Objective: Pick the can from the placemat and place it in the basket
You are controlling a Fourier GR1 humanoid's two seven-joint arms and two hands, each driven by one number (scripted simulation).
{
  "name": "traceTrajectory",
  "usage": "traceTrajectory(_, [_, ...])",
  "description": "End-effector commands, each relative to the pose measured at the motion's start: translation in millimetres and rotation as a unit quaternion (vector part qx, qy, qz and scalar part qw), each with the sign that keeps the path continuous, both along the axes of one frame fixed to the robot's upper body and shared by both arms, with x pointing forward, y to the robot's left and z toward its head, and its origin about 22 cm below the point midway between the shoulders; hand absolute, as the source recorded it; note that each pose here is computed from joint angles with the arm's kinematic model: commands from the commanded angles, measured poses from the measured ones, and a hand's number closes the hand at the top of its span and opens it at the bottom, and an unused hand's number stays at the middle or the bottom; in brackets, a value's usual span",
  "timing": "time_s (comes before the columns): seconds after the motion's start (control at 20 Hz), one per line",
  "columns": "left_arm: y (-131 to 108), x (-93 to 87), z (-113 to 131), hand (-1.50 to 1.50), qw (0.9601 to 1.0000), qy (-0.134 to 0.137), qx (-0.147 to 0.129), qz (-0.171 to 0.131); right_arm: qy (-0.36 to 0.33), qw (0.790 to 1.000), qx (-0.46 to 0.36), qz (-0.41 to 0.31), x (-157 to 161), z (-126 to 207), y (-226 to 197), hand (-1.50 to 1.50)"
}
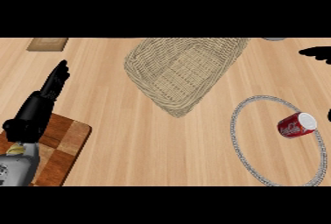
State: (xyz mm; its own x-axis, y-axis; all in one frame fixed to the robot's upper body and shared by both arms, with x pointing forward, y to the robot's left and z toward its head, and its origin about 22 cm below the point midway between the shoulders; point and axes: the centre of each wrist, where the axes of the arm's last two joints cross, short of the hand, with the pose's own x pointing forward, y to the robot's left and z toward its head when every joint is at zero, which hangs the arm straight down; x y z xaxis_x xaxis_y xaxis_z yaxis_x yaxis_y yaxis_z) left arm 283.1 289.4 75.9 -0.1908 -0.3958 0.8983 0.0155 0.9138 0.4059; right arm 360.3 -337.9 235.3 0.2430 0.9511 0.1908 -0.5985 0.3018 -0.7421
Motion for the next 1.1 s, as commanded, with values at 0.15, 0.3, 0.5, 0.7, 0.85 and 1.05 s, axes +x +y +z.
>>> traceTrajectory(0.15, [2.1, -19.2, -7.2, 0.0, 1.0, 0.004, 0.001, -0.003, 0.069, 0.997, -0.031, 0.003, -2.5, -47.5, -21.9, -1.5])
traceTrajectory(0.3, [-11.7, 7.7, 18.1, 0.0, 1.0, -0.004, 0.004, 0.0, 0.067, 0.997, -0.044, 0.003, -6.5, -73.9, -9.4, -1.5])
traceTrajectory(0.5, [20.9, -18.1, -9.7, 0.0, 0.9999, 0.012, -0.005, 0.002, 0.069, 0.997, -0.046, 0.002, -5.7, -89.7, -11.6, -1.5])
traceTrajectory(0.7, [1.8, -5.0, 0.2, 0.0, 0.9999, 0.005, 0.006, 0.01, 0.058, 0.997, -0.044, -0.004, -8.8, -100.4, -13.0, -1.5])
traceTrajectory(0.85, [15.1, 10.8, 13.6, 0.0, 1.0, 0.009, -0.003, 0.001, 0.067, 0.996, -0.05, 0.002, -12.0, -116.9, -27.0, -1.5])
traceTrajectory(1.05, [14.6, 9.9, 5.6, 0.0, 1.0, 0.004, 0.004, 0.007, 0.031, 0.999, -0.036, 0.014, -10.3, -105.0, -7.9, -1.5])
